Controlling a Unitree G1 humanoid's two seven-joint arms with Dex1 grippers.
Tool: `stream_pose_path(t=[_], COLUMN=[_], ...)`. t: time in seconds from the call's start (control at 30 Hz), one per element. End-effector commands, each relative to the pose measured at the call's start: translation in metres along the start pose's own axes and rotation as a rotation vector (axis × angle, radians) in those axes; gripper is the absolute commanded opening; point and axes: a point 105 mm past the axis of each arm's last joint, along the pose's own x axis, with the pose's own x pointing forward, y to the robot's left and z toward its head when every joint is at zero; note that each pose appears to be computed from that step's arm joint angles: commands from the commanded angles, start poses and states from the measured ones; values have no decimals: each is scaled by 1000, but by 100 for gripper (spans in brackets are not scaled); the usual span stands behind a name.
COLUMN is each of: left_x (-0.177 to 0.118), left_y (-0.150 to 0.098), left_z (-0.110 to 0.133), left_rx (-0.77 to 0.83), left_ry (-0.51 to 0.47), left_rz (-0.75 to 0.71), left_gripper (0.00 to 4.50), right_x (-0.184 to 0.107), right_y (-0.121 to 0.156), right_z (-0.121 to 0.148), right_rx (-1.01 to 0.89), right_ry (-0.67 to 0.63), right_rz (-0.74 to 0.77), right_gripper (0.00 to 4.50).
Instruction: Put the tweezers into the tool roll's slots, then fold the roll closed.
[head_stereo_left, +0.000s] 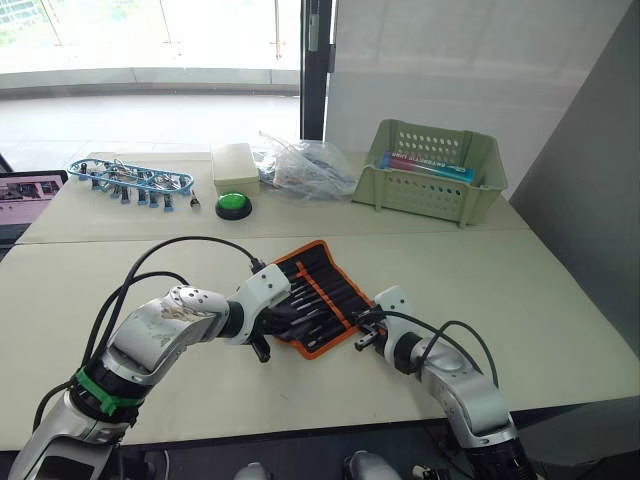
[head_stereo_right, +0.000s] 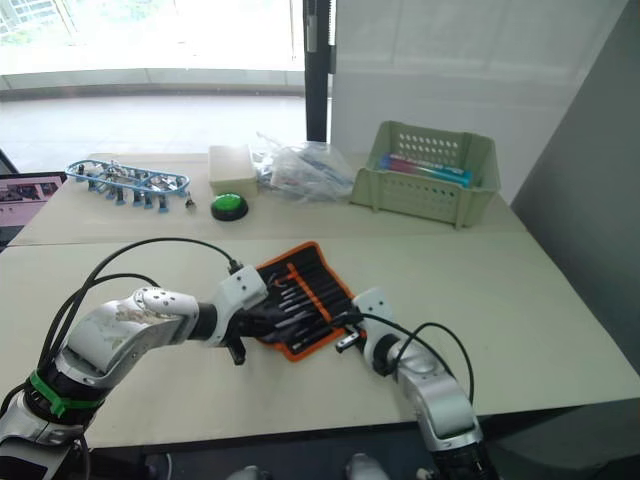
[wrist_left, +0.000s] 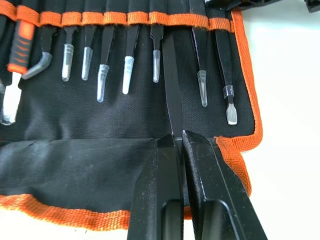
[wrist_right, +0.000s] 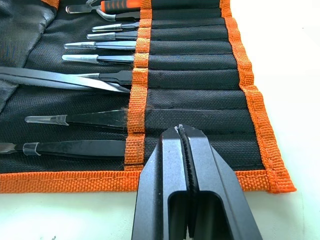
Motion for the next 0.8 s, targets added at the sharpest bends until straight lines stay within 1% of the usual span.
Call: stream_pose_path(t=[0.03, 0.4, 0.6, 0.8], left_x=[1, 17, 37, 63], left_y=[-2, -7, 2, -3], left_z=[13, 29, 33, 49], left_rx=[47, 82, 92, 113], left_ry=[-31, -50, -37, -79], left_rz=[-3, -31, -3, -23], left_gripper=[3, 3, 3, 3], right_x=[-1, -1, -1, -2], right_y=[-1, 0, 1, 1], right_z=[-35, -36, -36, -36], right_rx=[52, 60, 65, 67], right_ry=[134, 132, 130, 131], right_rz=[-17, -21, -25, -23], right_gripper=[0, 0, 0, 0])
